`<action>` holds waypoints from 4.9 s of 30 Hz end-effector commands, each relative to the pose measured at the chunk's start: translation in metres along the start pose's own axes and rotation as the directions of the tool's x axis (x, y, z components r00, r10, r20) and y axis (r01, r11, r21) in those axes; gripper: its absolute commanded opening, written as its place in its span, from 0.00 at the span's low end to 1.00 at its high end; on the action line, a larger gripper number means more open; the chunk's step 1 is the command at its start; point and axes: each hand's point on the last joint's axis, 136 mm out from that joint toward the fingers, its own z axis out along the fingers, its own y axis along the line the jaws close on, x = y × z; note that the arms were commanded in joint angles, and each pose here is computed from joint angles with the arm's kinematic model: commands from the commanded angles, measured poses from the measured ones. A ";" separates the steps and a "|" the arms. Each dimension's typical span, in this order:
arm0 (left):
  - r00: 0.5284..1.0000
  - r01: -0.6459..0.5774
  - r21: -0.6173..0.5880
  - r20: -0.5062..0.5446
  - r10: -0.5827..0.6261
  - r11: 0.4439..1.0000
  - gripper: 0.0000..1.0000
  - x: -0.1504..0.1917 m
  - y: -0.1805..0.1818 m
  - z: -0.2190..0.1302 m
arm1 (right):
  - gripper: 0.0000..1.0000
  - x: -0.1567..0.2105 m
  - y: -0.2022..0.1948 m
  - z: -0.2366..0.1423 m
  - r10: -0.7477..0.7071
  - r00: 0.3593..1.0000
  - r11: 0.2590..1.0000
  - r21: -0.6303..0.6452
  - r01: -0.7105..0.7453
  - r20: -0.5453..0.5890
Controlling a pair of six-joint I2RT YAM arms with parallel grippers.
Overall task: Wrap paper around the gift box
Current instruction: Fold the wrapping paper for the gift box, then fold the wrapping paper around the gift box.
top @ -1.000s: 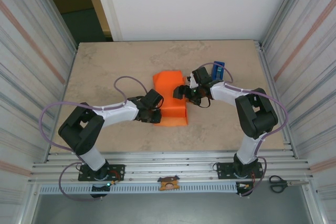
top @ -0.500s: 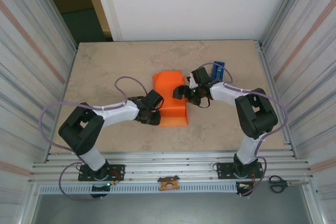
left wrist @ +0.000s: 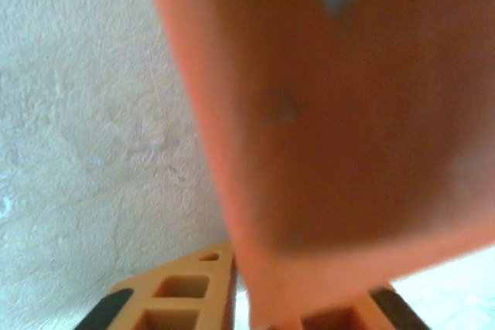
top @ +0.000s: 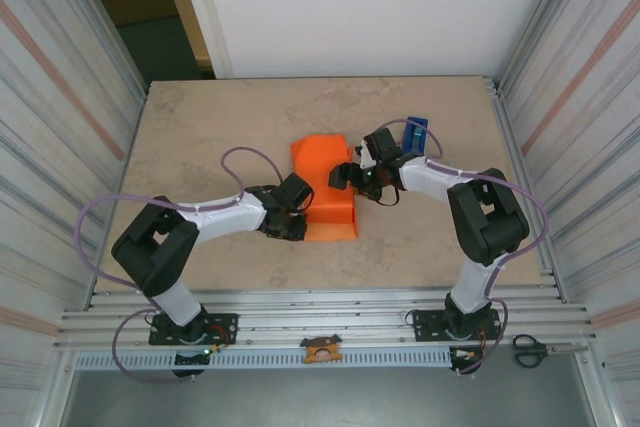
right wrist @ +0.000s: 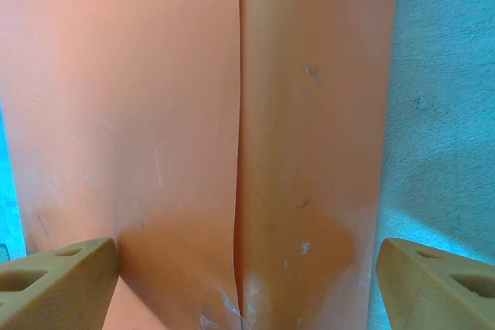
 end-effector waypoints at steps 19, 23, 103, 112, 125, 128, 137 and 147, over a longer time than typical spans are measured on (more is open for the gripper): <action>0.992 -0.035 0.030 0.121 0.031 0.999 0.68 -0.012 -0.005 -0.052 | 0.86 0.021 -0.014 0.006 0.014 0.998 0.996 0.085 -0.009 -0.064; 0.986 -0.034 0.093 0.165 0.018 0.995 0.78 -0.032 -0.009 -0.065 | 0.87 0.013 -0.002 0.000 -0.020 0.999 0.999 0.045 0.022 -0.041; 0.674 -0.688 -0.166 0.216 0.707 0.706 0.96 -0.113 -0.065 -0.055 | 0.22 0.055 -0.042 -0.031 0.178 0.984 0.968 -0.183 -0.172 0.019; 0.689 -0.701 -0.110 0.152 0.709 0.704 0.91 -0.100 -0.064 -0.034 | 0.22 0.053 -0.041 -0.034 0.176 0.984 0.969 -0.183 -0.169 0.023; 0.705 -0.692 -0.038 0.178 0.686 0.721 0.91 -0.100 -0.064 -0.041 | 0.18 0.051 -0.038 -0.030 0.172 0.985 0.967 -0.194 -0.166 0.014; 0.696 -0.703 -0.063 0.143 0.704 0.708 0.90 -0.097 -0.058 -0.033 | 0.12 0.048 -0.034 -0.028 0.172 0.985 0.962 -0.218 -0.166 0.008; 0.691 -0.712 -0.081 0.090 0.717 0.697 0.87 -0.085 -0.049 -0.018 | 0.07 0.048 -0.018 -0.020 0.151 0.988 0.950 -0.271 -0.154 -0.032; 0.678 -0.728 -0.101 0.036 0.734 0.678 0.82 -0.075 -0.042 -0.005 | 0.08 0.056 -0.017 -0.007 0.177 0.983 0.950 -0.255 -0.181 -0.042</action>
